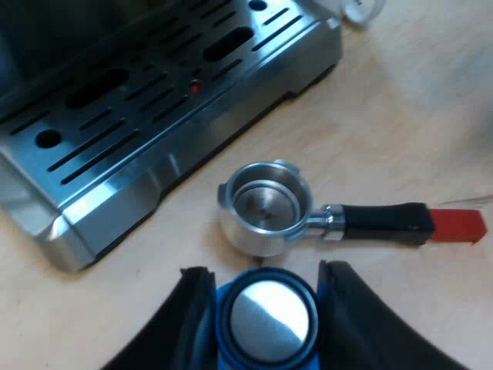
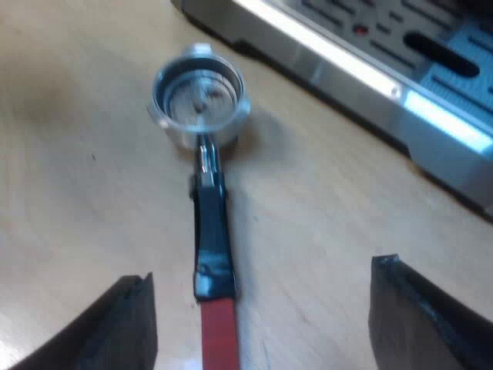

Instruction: Grind coffee beans and then tamp

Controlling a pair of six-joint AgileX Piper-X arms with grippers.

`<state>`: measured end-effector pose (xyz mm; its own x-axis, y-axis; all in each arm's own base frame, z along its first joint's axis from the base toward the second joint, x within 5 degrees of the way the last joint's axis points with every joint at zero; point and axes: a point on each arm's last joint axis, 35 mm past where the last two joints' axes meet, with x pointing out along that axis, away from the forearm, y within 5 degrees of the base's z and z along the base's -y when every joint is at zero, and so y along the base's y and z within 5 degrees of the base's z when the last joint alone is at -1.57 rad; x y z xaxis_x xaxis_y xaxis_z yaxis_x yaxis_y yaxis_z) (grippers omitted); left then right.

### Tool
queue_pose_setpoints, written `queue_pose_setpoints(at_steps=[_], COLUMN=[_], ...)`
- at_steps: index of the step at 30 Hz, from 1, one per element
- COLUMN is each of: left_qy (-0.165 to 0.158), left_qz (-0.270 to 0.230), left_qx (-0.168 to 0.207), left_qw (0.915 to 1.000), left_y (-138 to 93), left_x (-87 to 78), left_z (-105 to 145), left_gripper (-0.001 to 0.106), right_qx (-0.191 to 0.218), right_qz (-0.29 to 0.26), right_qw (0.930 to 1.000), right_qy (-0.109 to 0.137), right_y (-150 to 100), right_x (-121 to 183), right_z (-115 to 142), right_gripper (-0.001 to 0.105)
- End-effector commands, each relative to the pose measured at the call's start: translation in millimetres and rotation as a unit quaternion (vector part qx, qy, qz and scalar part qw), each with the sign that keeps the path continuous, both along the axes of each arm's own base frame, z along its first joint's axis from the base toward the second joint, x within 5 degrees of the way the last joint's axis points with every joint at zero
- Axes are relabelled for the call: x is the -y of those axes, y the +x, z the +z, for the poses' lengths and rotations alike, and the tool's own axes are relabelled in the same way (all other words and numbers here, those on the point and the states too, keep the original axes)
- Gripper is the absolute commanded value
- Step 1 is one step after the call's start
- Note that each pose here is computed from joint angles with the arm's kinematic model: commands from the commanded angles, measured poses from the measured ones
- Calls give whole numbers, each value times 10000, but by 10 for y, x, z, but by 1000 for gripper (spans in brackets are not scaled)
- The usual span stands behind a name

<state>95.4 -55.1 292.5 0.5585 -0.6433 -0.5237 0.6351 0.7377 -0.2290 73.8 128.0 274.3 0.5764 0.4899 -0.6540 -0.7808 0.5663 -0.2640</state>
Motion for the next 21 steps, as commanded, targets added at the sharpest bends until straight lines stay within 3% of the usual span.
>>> queue_pose_setpoints(at_steps=[1,9,21], left_qy=[-67,-79,100], left_qz=[-143,-242,-125], left_qx=[174,295,98], left_qw=[9997,9992,9998], left_y=[-21,-44,50], left_x=[18,41,77], left_z=[95,179,125], left_gripper=[0,0,0], right_qx=[86,214,237], right_qz=[36,131,92], right_qw=[9999,9983,9984], right_qy=[86,535,509], right_y=[-7,14,19], right_x=[11,-52,-55], right_z=[-11,-97,-100], right_gripper=[60,60,60])
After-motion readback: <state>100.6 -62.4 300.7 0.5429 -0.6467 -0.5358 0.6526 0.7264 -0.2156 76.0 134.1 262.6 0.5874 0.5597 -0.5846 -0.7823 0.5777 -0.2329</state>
